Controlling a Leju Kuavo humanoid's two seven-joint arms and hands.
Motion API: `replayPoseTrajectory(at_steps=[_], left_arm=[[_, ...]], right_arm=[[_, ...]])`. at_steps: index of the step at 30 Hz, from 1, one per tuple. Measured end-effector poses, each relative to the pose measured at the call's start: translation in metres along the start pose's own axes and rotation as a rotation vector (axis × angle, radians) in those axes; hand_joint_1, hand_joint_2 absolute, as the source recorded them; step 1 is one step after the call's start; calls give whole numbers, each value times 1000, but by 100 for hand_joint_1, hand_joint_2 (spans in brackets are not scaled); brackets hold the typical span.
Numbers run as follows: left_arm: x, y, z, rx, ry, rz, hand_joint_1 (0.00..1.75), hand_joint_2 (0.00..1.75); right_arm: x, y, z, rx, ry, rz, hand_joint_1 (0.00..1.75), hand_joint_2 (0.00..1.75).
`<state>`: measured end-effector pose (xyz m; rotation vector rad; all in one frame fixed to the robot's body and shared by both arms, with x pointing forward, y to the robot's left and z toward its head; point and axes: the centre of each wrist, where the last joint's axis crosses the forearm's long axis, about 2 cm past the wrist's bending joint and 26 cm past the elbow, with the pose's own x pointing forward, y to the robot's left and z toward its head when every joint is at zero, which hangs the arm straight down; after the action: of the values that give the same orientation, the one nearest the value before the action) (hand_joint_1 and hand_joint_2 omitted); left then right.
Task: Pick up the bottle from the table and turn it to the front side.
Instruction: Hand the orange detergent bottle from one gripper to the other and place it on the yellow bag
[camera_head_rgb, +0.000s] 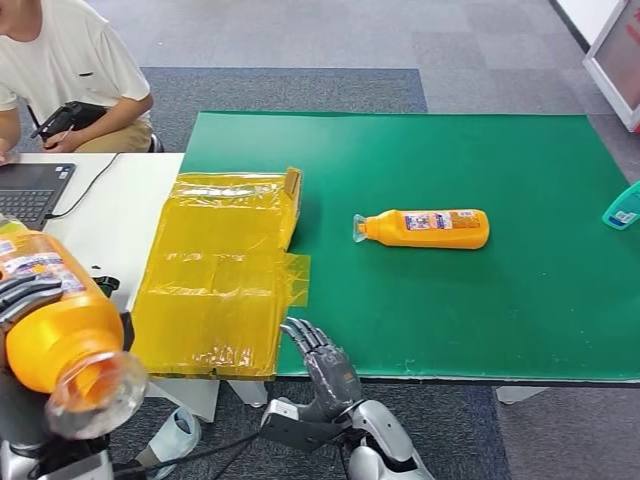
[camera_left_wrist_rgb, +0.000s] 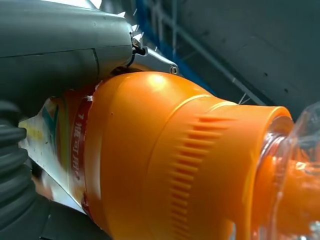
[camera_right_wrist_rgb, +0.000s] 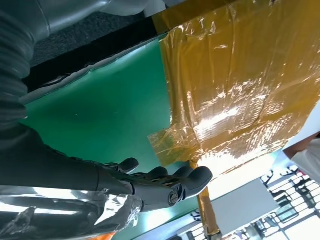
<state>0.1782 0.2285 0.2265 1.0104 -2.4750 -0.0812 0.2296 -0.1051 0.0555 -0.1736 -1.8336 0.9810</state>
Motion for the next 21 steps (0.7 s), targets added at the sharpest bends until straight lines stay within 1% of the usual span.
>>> replayPoseTrajectory(at_steps=[3,5,9,11,16,21], left_arm=[[-14,0,-12,-47,-22,-210,175,175],[-25,-6,-19,-91,-22,-322,175,175],[-50,-29,-31,-228,-44,-541,175,175],[-66,-43,-33,-321,-24,-613,175,175],[-107,-79,-35,-543,93,-665,175,175],[-140,-107,-32,-789,170,-662,175,175]], right_arm=[[1,0,-1,2,-24,-24,0,175],[1,-1,-3,2,-41,-39,0,175],[6,-4,-10,-4,-84,-70,0,175],[9,-5,-13,-6,-108,-82,0,175],[19,-7,-20,-7,-164,-105,0,175],[26,-9,-25,-1,-216,-117,0,175]])
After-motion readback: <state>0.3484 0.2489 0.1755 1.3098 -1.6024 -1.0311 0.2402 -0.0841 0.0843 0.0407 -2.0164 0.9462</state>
